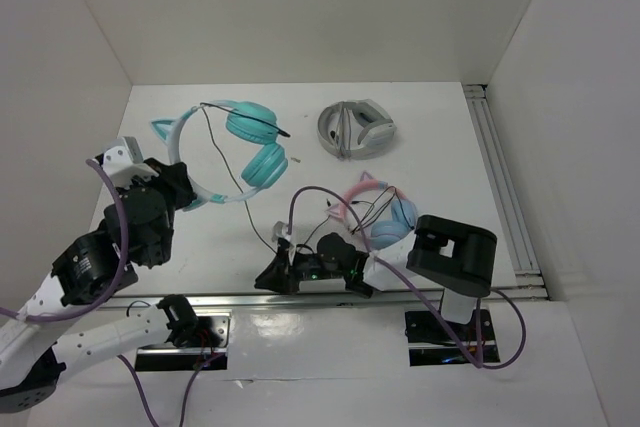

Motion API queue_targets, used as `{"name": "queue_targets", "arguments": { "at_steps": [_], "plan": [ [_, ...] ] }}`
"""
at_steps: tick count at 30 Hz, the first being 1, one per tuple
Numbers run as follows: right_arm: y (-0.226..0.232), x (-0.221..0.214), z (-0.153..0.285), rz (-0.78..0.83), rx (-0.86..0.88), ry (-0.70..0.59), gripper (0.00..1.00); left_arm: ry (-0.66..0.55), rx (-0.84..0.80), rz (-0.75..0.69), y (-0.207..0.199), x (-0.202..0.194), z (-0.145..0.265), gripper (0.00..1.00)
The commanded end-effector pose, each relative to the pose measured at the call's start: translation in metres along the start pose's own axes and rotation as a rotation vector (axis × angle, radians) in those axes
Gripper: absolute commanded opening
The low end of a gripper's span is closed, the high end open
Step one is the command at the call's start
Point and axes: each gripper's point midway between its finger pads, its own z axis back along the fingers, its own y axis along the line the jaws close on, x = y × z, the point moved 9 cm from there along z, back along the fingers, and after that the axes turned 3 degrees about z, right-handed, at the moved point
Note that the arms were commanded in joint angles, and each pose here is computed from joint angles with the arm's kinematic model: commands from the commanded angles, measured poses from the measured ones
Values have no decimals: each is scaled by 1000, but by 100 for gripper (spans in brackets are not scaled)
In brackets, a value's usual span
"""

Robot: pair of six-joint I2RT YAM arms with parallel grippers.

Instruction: Wrap the headphones

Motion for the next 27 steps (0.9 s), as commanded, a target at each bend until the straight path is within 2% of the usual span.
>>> {"name": "queue_targets", "arguments": {
  "at_steps": [1, 8, 12, 13, 16, 17, 22, 27],
  "plan": [
    [21, 8, -9, 34, 80, -83, 23, -159, 82, 175, -7, 40, 0, 0],
    [54, 10, -12, 53, 134, -56, 23, -187, 201, 111, -6, 23, -12, 0],
    [80, 20, -12, 129, 107, -27, 23, -200, 249, 60, -7, 19, -19, 0],
    [89, 24, -10, 164, 78, -6, 21, -201, 262, 29, -7, 18, -20, 0],
    [101, 30, -4, 215, 18, 19, 3, -202, 290, -32, -4, 15, -21, 0],
    [109, 42, 0, 247, -19, -8, 0, -193, 297, -59, -3, 12, -22, 0],
    [130, 63, 14, 320, -74, 38, 0, -173, 330, -154, -2, 5, -25, 0],
    [143, 90, 30, 447, -183, 104, 0, 17, 298, -302, 5, -22, -23, 0]
  ]
}}
